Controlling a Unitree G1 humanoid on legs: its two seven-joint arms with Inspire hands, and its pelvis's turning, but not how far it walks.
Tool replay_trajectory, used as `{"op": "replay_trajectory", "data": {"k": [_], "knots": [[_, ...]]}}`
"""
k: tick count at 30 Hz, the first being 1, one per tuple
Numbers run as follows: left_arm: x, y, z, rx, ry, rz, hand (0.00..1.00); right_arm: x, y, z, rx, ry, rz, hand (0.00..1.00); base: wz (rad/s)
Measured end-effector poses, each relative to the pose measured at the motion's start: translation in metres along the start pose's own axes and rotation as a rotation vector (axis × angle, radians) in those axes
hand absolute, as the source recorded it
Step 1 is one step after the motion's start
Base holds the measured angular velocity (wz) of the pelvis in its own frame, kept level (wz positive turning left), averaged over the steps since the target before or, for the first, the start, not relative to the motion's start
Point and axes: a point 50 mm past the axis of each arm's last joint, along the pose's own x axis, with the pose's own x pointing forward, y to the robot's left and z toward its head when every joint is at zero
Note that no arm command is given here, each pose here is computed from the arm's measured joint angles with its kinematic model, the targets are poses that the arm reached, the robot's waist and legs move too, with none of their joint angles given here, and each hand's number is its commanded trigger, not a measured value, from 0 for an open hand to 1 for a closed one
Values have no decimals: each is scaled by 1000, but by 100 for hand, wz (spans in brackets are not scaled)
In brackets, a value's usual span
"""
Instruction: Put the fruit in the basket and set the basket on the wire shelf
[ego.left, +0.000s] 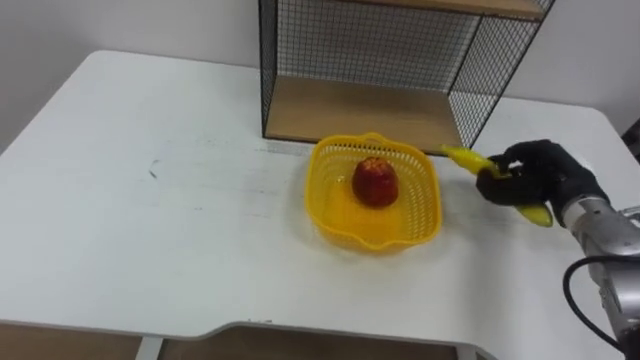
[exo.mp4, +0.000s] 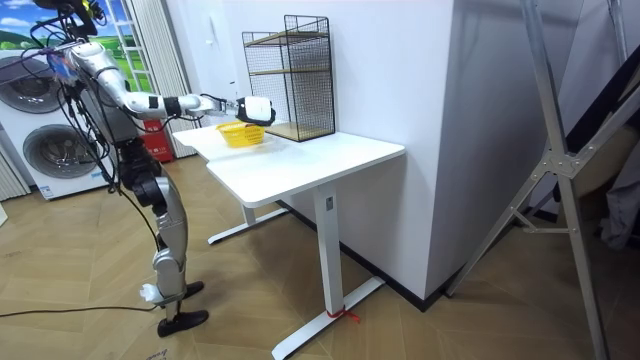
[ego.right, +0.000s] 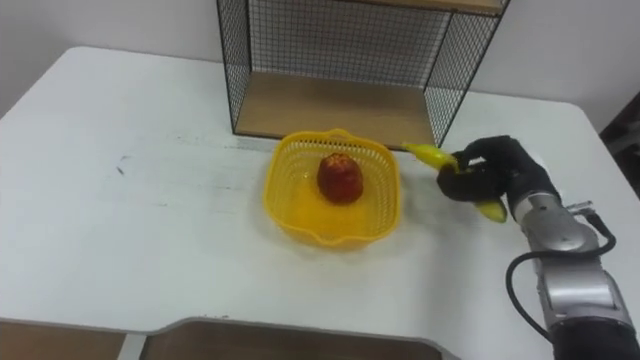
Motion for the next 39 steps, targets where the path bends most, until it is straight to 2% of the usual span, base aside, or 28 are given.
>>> {"op": "replay_trajectory", "data": {"k": [5, 19, 29, 39], "knots": [[0, -3, -2, -2, 17, 10, 0, -1, 6, 7, 122, -42, -8, 100, 0], [-2, -8, -9, 3, 40, 11, 0, -2, 15, 25, 124, -119, -29, 100, 0], [-2, -12, -4, 0, 10, 3, 0, -7, 38, 50, -96, -229, 84, 100, -2], [-1, -12, 4, 32, -23, -5, 0, -11, 59, 58, -275, -261, 242, 100, 0]]}}
